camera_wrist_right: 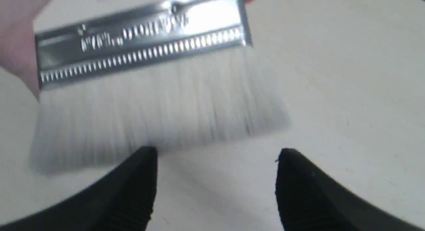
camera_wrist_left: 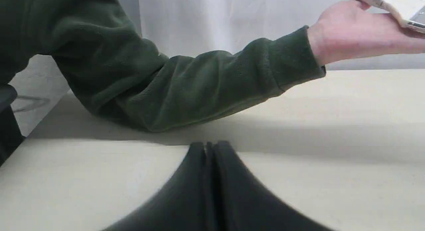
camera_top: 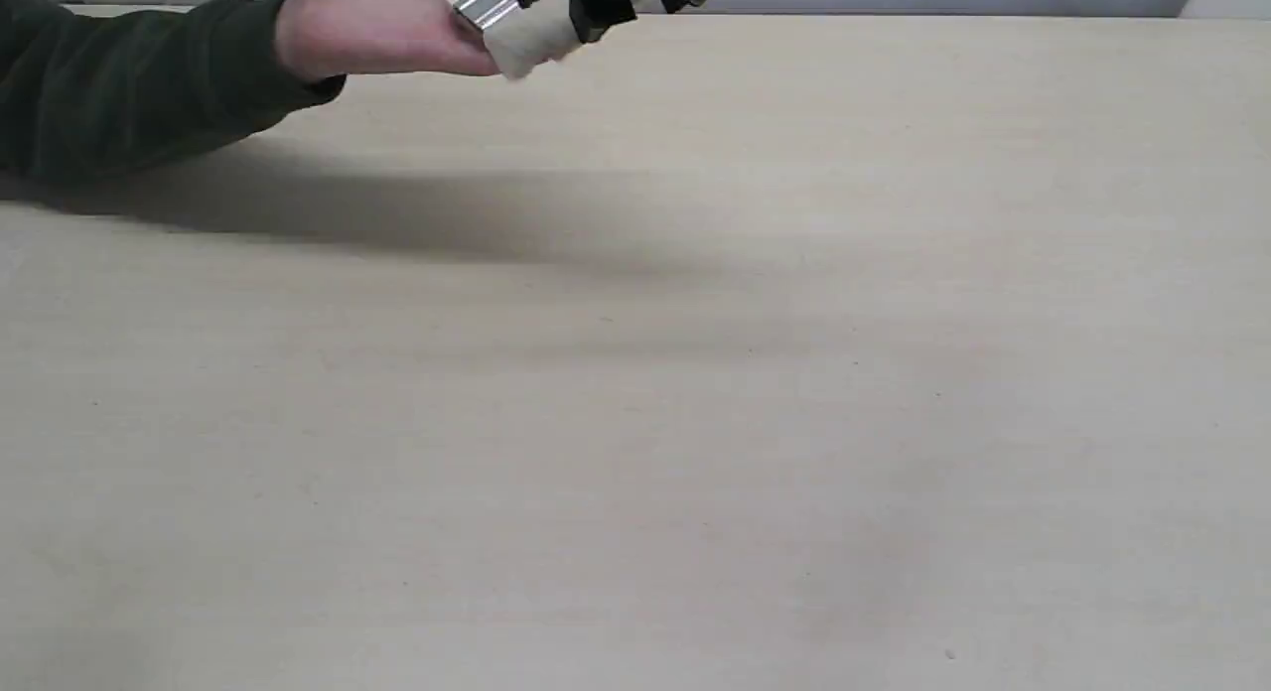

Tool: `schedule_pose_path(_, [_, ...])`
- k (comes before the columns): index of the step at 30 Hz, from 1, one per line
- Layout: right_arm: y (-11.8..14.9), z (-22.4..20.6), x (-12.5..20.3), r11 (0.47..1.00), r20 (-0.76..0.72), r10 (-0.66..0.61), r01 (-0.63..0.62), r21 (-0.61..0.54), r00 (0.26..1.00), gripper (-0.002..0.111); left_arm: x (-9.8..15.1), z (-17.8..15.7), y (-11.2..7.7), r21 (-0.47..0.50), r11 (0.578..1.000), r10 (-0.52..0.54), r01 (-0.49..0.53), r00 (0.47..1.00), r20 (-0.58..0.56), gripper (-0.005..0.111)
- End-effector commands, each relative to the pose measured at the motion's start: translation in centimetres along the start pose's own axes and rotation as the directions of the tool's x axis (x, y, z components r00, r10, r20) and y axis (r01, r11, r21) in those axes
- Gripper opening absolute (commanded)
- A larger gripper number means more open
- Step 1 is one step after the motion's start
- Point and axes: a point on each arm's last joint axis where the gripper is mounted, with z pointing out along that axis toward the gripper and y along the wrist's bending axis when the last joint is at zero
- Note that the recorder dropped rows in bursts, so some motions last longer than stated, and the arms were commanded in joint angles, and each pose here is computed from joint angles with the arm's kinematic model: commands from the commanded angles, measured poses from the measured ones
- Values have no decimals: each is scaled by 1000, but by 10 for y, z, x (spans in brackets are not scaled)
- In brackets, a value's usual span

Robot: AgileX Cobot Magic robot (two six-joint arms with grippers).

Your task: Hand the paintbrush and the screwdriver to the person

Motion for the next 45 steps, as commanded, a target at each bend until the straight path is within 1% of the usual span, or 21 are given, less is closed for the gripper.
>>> schedule_pose_path(1, [-6, -28, 17, 1000, 56, -11, 11, 3, 998, 55, 0, 0, -1, 9, 1000, -3, 3, 1000, 7, 0])
schedule_pose_path(3, [-8, -42, 33, 1000, 82, 7, -7, -4, 997, 55, 0, 0, -1, 9, 1000, -3, 3, 1000, 7, 0])
schedule_pose_path(6, [-10, -65, 58, 999, 126, 38, -36, -19, 991, 48, 0, 0, -1, 9, 1000, -3, 3, 1000, 7, 0])
schedule_pose_path(9, [-12, -86, 89, 998, 163, 51, -45, -38, 985, 36, 0, 0, -1, 9, 1000, -3, 3, 1000, 7, 0])
schedule_pose_path(13, [-13, -118, 128, 990, 251, 116, -92, -103, 961, 22, 0, 0, -1, 9, 1000, -3, 3, 1000, 7, 0])
schedule_pose_path(18, [-17, -138, 191, 979, 333, 178, -131, -160, 926, 4, 0, 0, -1, 10, 1000, -5, 5, 1000, 6, 0])
schedule_pose_path(20, [-18, -138, 219, 972, 350, 206, -150, -180, 914, 4, 0, 0, -1, 10, 1000, -5, 5, 1000, 6, 0])
schedule_pose_path(23, [-20, -140, 250, 961, 388, 248, -175, -212, 888, 4, 0, 0, -1, 10, 1000, -5, 5, 1000, 6, 0])
schedule_pose_path(28, [-23, -142, 284, 951, 496, 288, -182, -251, 819, 4, 0, 0, -1, 9, 1000, -3, 3, 1000, 6, 0])
schedule_pose_path(38, [-29, -141, 326, 943, 680, 321, -156, -294, 660, 4, 0, 0, -1, 9, 1000, -3, 3, 1000, 6, 0])
schedule_pose_path(45, [-32, -143, 345, 952, 795, 296, -102, -287, 529, 4, 0, 0, -1, 9, 1000, -1, 1, 1000, 8, 0])
